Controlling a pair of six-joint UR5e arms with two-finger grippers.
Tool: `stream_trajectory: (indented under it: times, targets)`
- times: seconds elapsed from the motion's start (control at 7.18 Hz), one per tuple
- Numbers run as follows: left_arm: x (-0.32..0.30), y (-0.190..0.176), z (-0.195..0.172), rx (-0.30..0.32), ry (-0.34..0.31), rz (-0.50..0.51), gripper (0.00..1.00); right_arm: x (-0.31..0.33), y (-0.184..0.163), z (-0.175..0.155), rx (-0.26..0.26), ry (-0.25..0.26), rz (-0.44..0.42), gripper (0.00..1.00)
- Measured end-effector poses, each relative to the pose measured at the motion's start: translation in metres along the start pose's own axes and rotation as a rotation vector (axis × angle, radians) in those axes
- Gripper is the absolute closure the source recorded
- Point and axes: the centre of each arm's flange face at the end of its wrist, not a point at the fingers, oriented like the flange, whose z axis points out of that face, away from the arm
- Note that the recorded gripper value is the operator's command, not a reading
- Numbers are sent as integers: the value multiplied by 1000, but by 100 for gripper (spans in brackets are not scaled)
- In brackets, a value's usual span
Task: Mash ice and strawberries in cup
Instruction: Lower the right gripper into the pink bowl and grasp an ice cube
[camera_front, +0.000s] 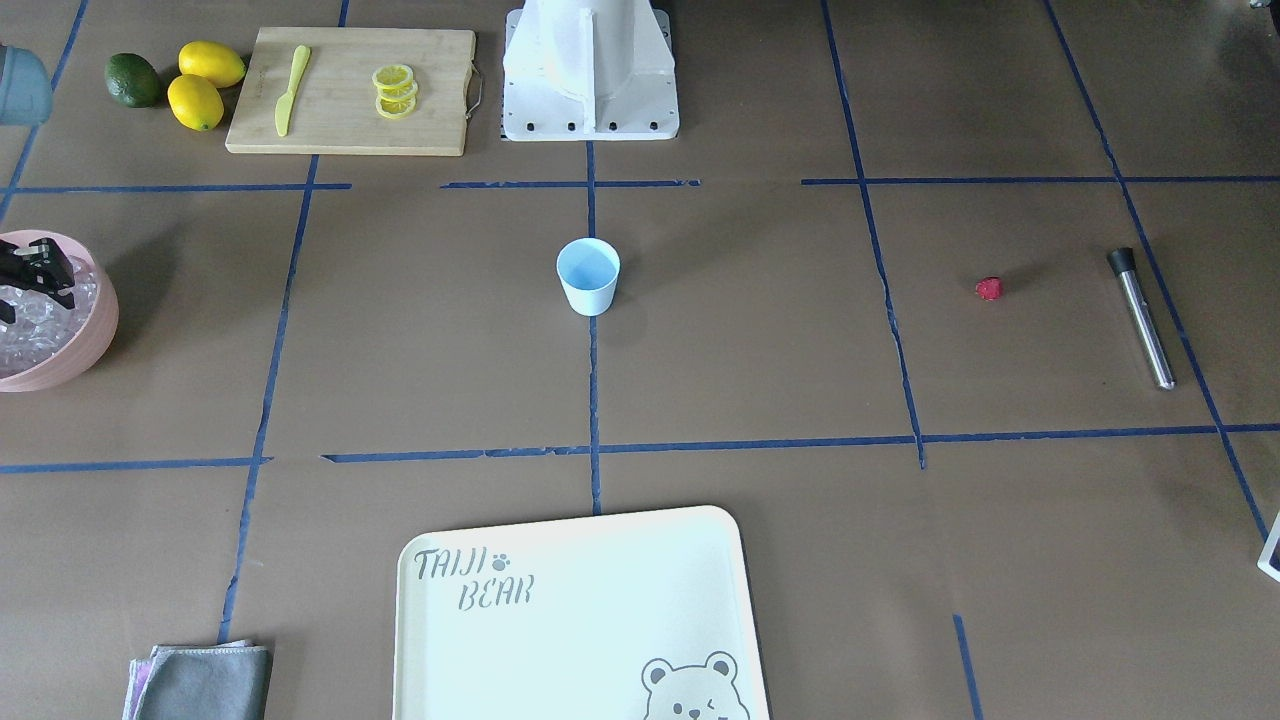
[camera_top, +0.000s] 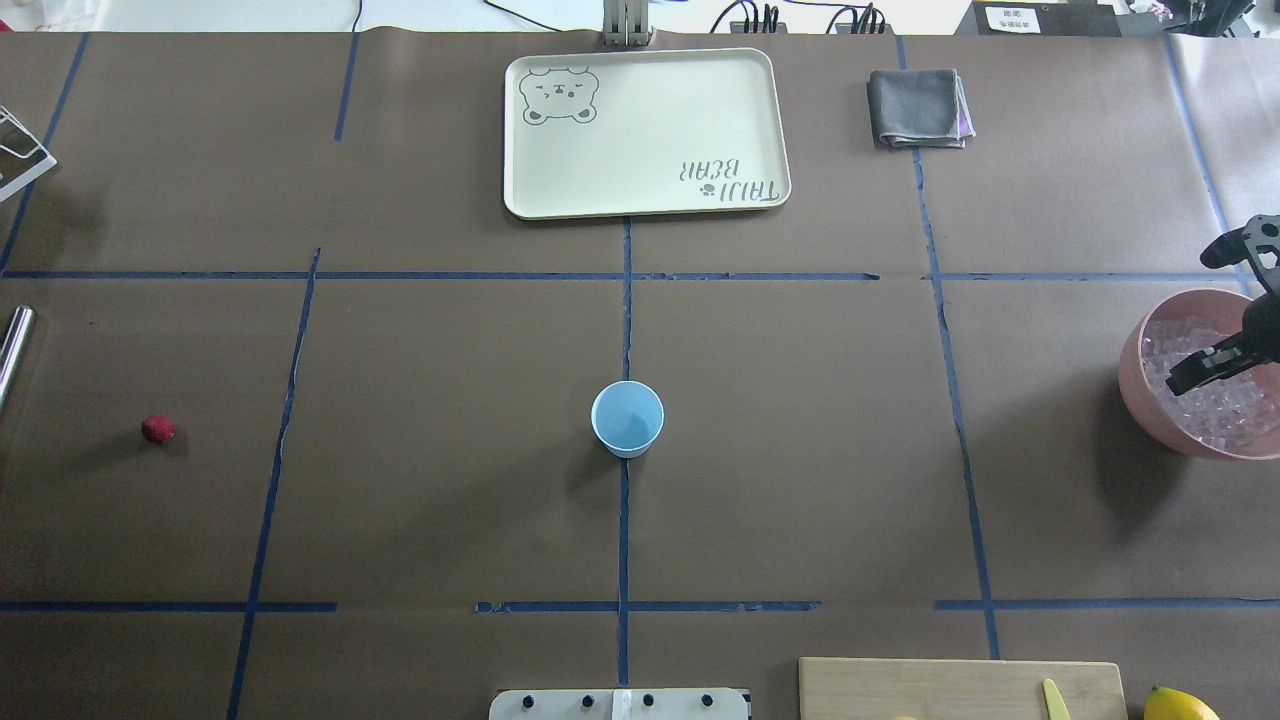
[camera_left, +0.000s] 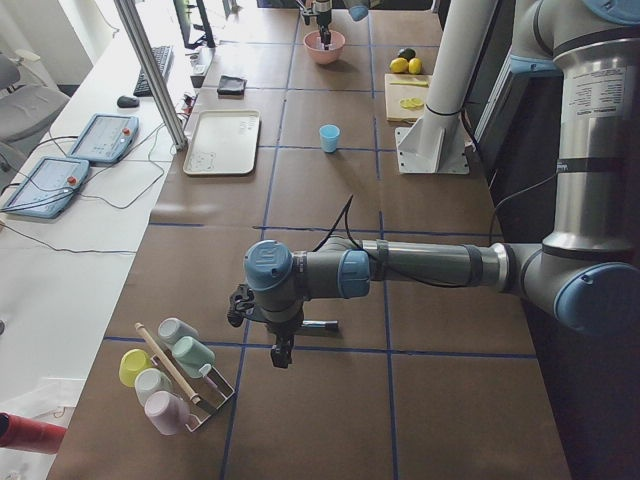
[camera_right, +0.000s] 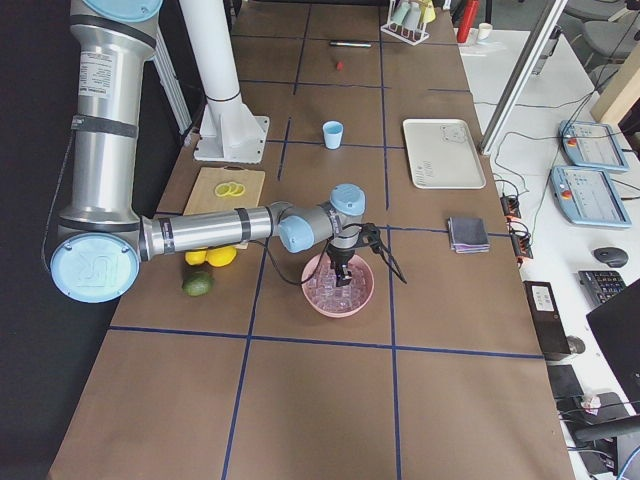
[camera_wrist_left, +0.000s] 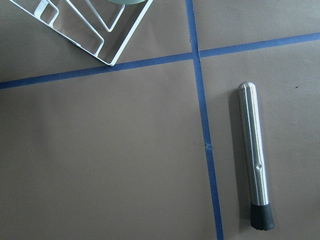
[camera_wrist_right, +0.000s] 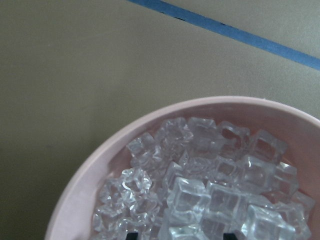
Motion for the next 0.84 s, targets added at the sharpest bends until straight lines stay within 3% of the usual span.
stream_trajectory:
  times: [0.14, 0.28, 0.7, 0.84]
  targets:
    - [0, 0, 0, -1, 0, 0, 0, 0, 0, 0, 0, 2, -2, 63]
    - [0, 0, 0, -1, 0, 0, 0, 0, 0, 1, -1, 3, -2, 72]
    - [0, 0, 1, -1, 1, 1, 0, 2, 2, 2, -4, 4, 0, 95]
    - [0, 0, 1, 0, 1, 2, 0, 2, 3, 1, -4, 3, 0, 97]
